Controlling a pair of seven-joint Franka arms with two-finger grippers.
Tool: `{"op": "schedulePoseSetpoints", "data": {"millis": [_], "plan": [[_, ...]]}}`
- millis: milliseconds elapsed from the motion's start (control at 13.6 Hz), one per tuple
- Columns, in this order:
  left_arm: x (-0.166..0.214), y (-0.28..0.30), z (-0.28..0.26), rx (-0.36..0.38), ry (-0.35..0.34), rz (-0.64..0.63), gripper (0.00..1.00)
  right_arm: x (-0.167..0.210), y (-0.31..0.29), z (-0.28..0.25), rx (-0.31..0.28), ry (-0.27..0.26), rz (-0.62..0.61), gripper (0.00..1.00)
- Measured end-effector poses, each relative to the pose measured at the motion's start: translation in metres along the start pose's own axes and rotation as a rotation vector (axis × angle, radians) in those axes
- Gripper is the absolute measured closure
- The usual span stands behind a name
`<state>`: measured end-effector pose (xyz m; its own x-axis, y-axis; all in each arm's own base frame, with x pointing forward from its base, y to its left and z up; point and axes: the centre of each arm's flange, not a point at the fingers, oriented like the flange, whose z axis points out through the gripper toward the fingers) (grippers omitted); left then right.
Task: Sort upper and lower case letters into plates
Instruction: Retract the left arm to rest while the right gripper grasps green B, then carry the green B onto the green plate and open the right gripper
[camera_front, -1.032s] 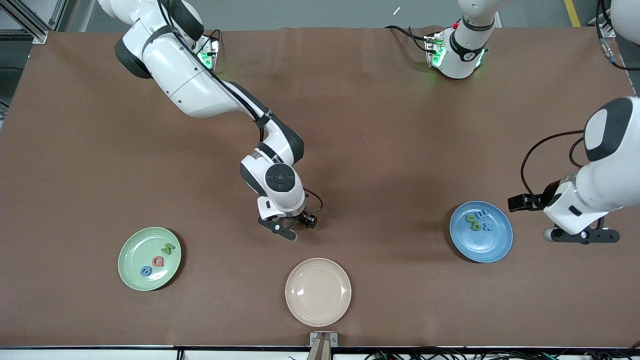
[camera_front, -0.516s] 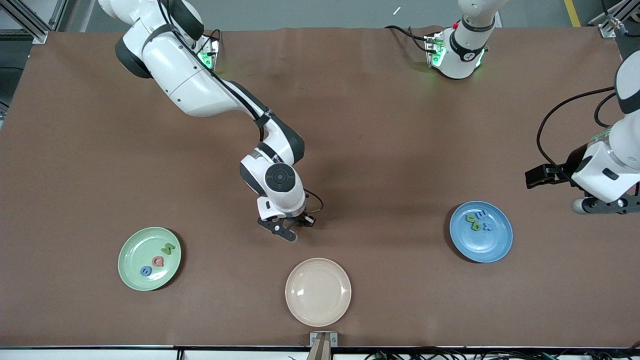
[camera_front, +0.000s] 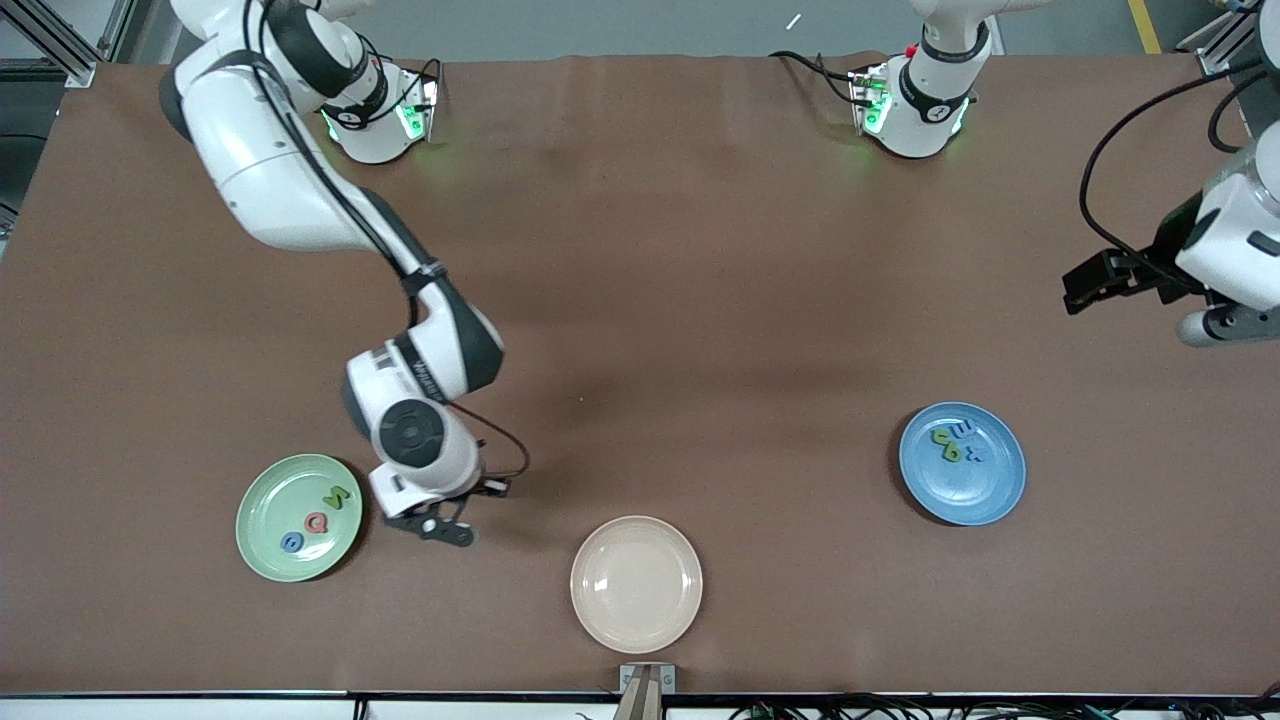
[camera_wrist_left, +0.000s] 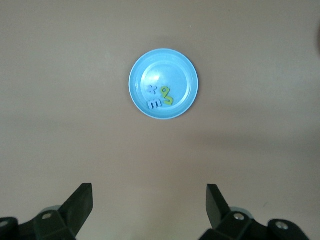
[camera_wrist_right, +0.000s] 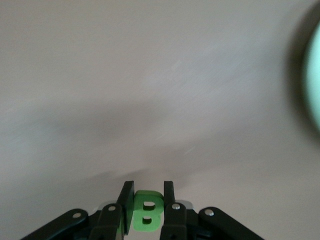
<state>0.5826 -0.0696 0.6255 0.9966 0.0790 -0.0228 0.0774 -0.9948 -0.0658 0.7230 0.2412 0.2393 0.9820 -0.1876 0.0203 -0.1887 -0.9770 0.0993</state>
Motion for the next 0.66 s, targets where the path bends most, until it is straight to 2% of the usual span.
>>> {"op": "schedulePoseSetpoints", "data": {"millis": [295, 664], "plan": [[-0.015, 0.005, -0.001, 0.006, -0.009, 0.000, 0.00, 0.052, 0.115, 0.002, -0.011, -0.013, -0.270, 0.72], [-0.031, 0.014, -0.005, -0.010, -0.013, 0.003, 0.00, 0.078, 0.220, 0.017, -0.013, -0.048, -0.377, 0.72]]}}
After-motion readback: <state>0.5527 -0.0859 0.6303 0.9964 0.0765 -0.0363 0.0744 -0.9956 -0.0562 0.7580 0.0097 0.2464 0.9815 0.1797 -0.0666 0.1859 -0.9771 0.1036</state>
